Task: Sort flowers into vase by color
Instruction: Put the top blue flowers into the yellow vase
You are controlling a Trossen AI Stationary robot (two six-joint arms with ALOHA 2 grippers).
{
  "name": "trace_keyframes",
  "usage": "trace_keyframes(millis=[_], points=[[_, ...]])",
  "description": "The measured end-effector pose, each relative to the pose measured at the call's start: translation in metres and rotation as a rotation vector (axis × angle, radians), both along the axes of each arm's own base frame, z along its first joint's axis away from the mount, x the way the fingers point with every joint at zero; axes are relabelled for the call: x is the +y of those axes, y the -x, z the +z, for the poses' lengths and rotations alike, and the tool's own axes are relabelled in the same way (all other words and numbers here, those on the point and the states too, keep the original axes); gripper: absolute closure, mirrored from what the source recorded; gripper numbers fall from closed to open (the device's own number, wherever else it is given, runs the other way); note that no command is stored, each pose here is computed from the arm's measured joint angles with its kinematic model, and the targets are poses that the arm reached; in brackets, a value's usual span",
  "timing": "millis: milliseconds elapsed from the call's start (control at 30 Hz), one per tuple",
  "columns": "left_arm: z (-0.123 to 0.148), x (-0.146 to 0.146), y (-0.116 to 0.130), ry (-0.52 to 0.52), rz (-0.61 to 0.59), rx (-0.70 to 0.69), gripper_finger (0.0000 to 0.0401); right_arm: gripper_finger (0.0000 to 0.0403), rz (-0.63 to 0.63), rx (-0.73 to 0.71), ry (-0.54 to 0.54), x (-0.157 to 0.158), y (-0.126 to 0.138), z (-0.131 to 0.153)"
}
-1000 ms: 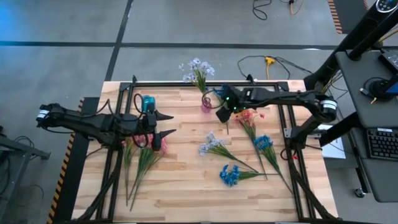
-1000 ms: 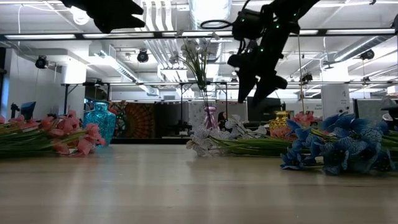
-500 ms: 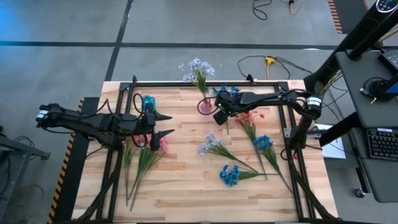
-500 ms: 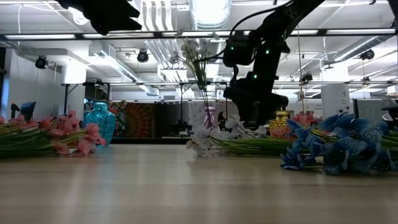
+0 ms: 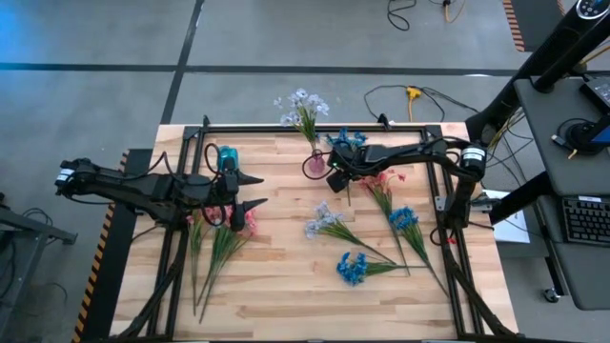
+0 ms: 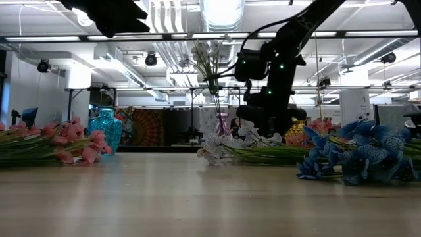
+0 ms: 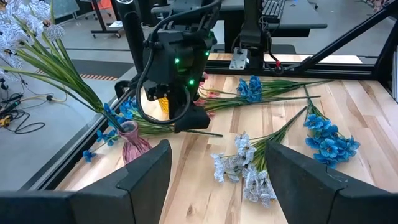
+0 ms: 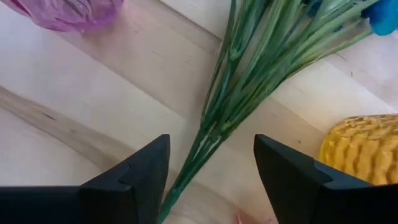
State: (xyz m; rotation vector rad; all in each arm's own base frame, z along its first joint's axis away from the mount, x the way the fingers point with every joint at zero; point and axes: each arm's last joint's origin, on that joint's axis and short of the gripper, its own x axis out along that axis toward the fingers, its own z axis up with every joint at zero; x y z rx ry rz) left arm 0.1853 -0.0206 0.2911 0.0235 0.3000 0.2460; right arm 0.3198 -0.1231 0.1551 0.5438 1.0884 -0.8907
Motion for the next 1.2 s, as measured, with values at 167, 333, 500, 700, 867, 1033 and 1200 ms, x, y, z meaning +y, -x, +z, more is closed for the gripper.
trace_keyframes(millis=[167, 333, 500, 700, 867, 1033, 1200], points=[[0.0, 0.0, 0.0, 0.0, 0.0, 0.0, 0.0162, 0.0204, -0.01, -0.026, 0.003, 0.001, 0.002, -0.008], [0.0, 0.0, 0.0, 0.0, 0.0, 0.0, 0.0162, 0.0222, -0.011, -0.033, 0.005, 0.001, 0.003, -0.012], [0.0, 0.0, 0.0, 0.0, 0.0, 0.0, 0.0162, 0.0244, -0.001, -0.03, 0.008, 0.001, 0.001, -0.017], [0.0, 0.0, 0.0, 0.0, 0.0, 0.0, 0.0162, 0.0299, -0.017, -0.034, 0.009, 0.0, 0.0, -0.019], [0.0, 0.0, 0.0, -0.001, 0.0, 0.001, 0.0162, 0.0348, -0.024, -0.04, -0.003, 0.001, 0.0, -0.019], [0.0, 0.0, 0.0, -0.001, 0.0, 0.001, 0.0162, 0.0381, -0.032, -0.047, -0.008, 0.002, -0.001, -0.018], [0.0, 0.0, 0.0, -0.001, 0.0, 0.001, 0.0162, 0.0389, -0.048, -0.058, -0.012, 0.003, -0.002, -0.018]])
